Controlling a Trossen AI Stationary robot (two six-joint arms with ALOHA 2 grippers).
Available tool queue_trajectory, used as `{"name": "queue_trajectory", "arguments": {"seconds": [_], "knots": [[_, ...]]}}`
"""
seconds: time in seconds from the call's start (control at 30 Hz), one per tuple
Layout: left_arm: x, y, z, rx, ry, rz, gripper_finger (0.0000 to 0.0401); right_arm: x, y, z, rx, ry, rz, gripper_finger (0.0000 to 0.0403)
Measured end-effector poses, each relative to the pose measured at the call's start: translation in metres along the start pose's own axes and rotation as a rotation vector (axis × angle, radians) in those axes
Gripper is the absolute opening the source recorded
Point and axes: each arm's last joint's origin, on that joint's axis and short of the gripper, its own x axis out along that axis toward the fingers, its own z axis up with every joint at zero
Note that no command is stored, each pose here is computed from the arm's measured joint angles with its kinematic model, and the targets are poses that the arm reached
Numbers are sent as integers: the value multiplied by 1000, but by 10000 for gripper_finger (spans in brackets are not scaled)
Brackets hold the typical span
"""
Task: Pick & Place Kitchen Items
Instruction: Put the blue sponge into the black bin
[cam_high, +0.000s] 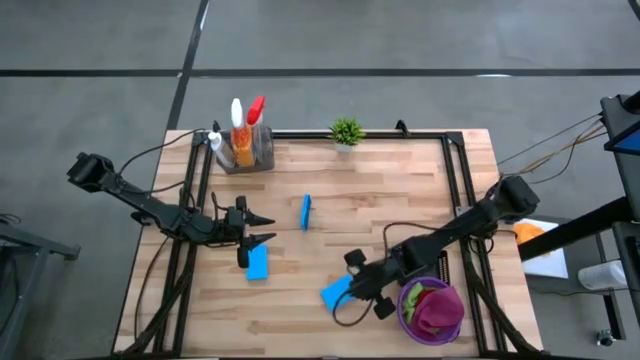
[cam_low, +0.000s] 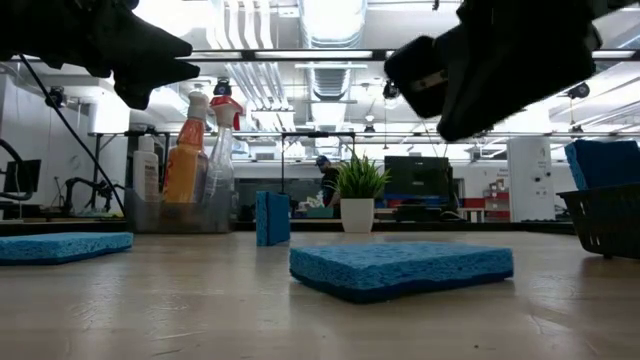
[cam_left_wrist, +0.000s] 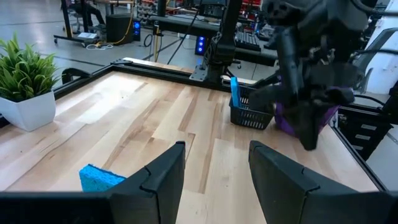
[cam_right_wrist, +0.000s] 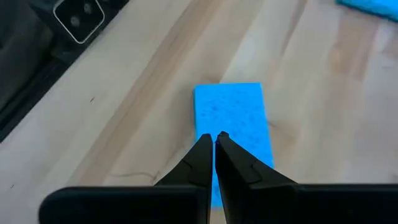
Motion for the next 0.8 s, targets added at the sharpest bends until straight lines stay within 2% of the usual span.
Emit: {"name": "queue_trajectory", "arguments": {"seconds": [0.1, 0.5, 0.67, 0.8], "knots": [[0, 0, 0, 0, 0, 0, 180, 14, 2, 0, -4, 44, 5, 18], [0, 0, 0, 3, 2, 0, 180, 58, 4, 14, -9, 407, -6, 18], [0, 0, -1, 5, 5, 1, 180, 65, 7, 24, -31, 483, -4, 18], [0, 0, -1, 5, 6, 1, 180, 62, 10, 34, -61, 492, -21, 18]]}}
